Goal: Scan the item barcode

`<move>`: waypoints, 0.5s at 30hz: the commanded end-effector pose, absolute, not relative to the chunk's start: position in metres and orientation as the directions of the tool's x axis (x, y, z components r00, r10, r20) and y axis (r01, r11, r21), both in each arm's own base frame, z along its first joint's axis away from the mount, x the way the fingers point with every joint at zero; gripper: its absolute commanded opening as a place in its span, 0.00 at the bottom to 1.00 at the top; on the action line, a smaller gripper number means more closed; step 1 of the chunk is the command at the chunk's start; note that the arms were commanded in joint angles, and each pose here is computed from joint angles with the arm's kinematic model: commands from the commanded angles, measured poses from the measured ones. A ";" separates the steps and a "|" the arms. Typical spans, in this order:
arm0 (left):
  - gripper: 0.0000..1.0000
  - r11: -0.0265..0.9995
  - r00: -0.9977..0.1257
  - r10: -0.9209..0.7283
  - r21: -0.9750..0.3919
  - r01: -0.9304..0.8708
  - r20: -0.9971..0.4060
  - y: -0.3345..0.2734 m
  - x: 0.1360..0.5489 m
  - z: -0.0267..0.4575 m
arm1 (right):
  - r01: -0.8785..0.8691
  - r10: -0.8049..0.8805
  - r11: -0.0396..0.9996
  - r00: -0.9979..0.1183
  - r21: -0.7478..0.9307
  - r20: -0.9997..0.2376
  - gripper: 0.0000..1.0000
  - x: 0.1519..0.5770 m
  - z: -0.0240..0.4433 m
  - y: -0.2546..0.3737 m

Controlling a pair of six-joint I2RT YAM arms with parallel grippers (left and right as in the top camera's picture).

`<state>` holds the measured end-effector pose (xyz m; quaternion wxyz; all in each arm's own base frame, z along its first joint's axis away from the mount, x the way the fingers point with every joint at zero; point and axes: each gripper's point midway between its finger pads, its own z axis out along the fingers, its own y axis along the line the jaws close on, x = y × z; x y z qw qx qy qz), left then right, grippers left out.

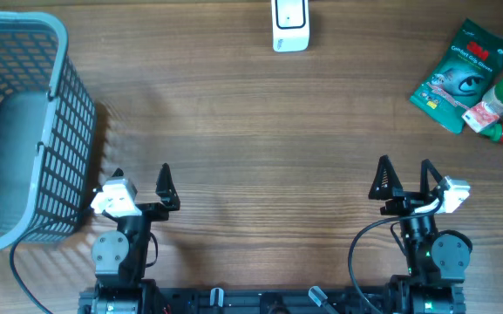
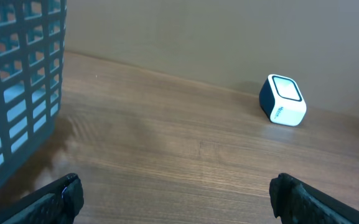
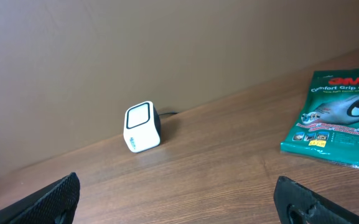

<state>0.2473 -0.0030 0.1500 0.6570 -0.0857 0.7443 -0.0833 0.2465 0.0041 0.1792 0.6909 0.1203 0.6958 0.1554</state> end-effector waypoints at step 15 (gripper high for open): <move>1.00 0.993 -0.083 -0.119 -0.121 0.017 -0.989 -0.005 0.245 0.157 | -0.034 0.388 0.921 -0.006 0.388 -0.921 1.00 0.247 0.177 0.001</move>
